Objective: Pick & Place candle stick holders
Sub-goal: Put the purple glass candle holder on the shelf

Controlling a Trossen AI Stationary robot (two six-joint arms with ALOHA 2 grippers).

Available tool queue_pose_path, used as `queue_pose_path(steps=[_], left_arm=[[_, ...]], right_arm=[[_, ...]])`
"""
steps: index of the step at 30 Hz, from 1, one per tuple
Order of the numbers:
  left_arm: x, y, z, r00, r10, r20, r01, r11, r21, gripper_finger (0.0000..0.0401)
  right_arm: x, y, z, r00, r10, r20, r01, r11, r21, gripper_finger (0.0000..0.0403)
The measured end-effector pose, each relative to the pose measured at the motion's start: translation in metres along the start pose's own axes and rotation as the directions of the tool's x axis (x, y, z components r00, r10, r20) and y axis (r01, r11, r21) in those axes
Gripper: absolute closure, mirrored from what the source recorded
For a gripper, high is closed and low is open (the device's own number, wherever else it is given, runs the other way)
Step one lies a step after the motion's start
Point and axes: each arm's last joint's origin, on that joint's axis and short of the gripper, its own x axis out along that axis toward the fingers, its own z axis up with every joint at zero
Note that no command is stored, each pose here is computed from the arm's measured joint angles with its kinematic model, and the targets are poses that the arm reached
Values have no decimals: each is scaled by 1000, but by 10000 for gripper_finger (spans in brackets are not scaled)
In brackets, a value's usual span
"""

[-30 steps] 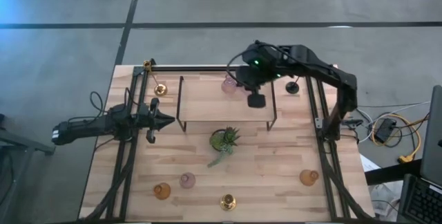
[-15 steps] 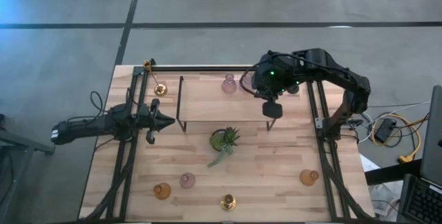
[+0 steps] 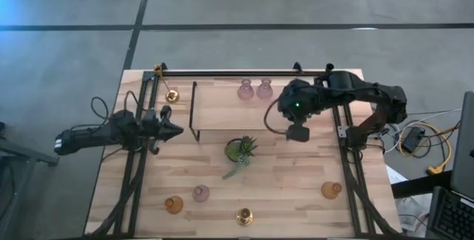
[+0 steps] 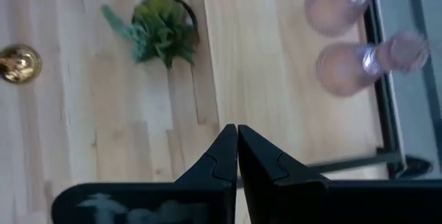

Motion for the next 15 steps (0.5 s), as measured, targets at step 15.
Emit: queue_pose_path(steps=[15], left_arm=[[33, -30, 56, 811, -111, -574, 8, 984, -179, 366]], right_arm=[[14, -4, -53, 997, 4, 74, -13, 991, 130, 394]])
